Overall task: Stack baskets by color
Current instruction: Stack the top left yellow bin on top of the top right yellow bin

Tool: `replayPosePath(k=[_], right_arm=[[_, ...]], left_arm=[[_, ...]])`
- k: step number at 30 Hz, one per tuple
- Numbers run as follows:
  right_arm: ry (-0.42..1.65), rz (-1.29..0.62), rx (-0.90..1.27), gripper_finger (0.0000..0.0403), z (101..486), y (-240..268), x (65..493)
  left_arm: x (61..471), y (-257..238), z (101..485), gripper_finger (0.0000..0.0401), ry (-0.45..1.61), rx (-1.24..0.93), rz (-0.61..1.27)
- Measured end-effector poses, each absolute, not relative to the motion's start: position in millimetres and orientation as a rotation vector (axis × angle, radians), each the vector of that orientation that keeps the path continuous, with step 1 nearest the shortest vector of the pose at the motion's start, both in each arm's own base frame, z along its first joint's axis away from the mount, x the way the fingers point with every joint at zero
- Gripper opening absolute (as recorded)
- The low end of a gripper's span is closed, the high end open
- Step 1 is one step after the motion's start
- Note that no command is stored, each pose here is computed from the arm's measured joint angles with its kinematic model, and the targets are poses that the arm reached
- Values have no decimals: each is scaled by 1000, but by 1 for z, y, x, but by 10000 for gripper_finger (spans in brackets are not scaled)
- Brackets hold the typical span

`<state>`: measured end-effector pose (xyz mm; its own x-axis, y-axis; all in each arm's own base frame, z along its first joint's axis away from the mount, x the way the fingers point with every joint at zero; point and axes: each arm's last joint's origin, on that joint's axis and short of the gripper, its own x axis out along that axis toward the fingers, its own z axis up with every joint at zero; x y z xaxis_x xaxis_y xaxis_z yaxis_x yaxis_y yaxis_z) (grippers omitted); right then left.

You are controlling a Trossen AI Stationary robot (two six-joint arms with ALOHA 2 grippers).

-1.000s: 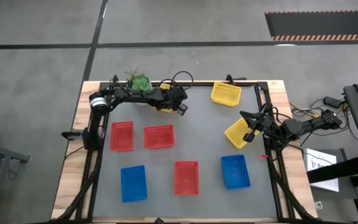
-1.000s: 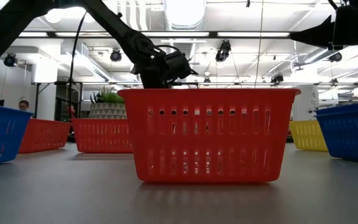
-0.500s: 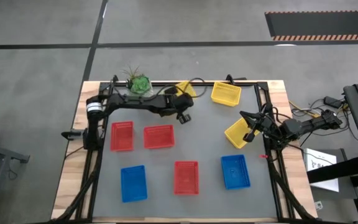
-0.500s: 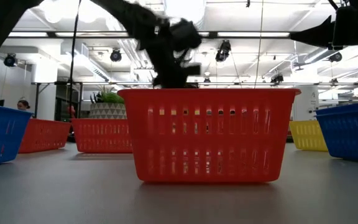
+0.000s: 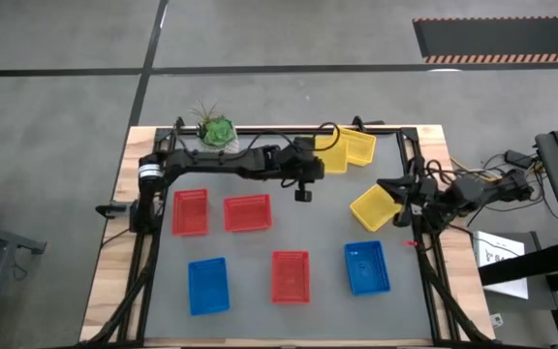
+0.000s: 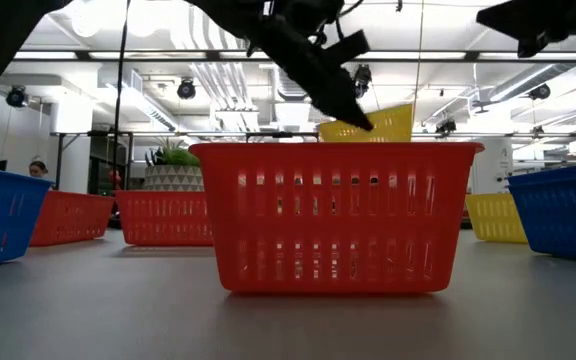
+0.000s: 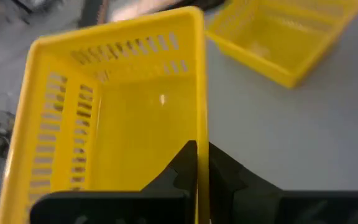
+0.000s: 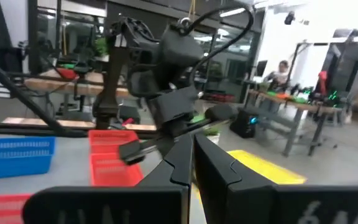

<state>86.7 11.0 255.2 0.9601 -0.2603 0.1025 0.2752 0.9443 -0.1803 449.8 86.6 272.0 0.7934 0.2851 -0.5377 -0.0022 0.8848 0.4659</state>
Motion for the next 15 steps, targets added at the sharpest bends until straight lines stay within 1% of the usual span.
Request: replayPosePath(k=[8, 15], right_arm=[[-57, -242, -154, 9, 263, 10, 83], [-57, -243, -165, 9, 262, 11, 83]], left_arm=[[459, 99, 278, 0, 487, 487, 144], [483, 114, 261, 0, 454, 487, 171]])
